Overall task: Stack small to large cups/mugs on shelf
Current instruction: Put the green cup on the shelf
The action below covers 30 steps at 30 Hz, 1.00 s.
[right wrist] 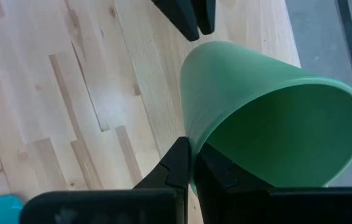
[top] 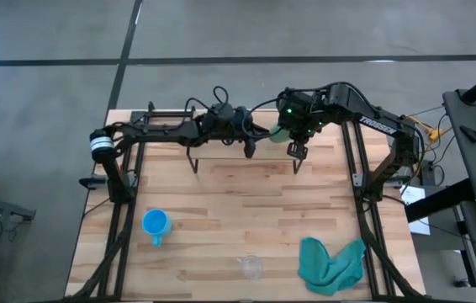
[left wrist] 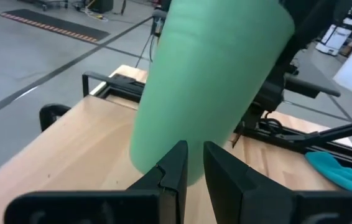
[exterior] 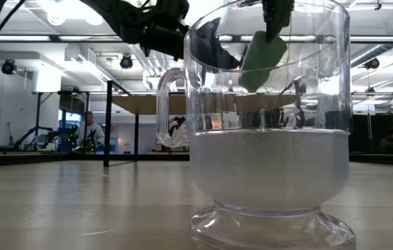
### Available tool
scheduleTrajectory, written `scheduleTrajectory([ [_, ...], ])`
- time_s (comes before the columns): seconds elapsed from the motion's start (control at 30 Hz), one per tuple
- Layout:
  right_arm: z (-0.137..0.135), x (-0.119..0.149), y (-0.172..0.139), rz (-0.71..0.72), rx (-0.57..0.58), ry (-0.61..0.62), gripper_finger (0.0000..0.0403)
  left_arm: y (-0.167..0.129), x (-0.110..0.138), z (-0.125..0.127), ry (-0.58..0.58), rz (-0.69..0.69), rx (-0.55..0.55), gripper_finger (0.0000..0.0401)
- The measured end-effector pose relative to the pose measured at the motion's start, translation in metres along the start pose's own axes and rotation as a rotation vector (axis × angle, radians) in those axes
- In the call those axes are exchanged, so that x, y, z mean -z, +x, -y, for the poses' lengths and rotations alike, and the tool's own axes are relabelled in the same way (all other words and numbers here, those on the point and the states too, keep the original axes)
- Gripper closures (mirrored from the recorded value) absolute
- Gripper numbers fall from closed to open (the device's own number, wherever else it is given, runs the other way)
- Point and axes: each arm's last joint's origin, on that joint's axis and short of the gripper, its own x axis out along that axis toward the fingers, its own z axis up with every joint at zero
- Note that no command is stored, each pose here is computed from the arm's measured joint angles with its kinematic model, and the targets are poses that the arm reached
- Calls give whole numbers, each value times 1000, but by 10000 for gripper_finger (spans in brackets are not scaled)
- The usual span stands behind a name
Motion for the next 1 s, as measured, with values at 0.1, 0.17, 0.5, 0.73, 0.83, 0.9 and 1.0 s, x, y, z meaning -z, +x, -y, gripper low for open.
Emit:
scheduleTrajectory([
  [0.1,0,0,0,0,0,11,394,0,0,-1,0,5,-28,363],
  [0.17,0,0,0,0,-1,20,394,1,1,-1,-1,2,-32,363],
  [0.5,-2,0,0,-3,-56,50,394,6,8,-4,-29,-19,-44,363],
  [0.73,-2,0,0,3,-53,50,394,6,8,-4,-31,-17,-47,363],
  [0.83,-2,-2,0,20,-51,52,394,6,7,-3,-29,-11,-48,363],
  [0.9,-2,-4,0,36,-50,53,394,6,8,-3,-30,-16,-48,363],
  [1.0,-2,-5,1,46,-50,53,394,6,9,-3,-31,-18,-48,363],
])
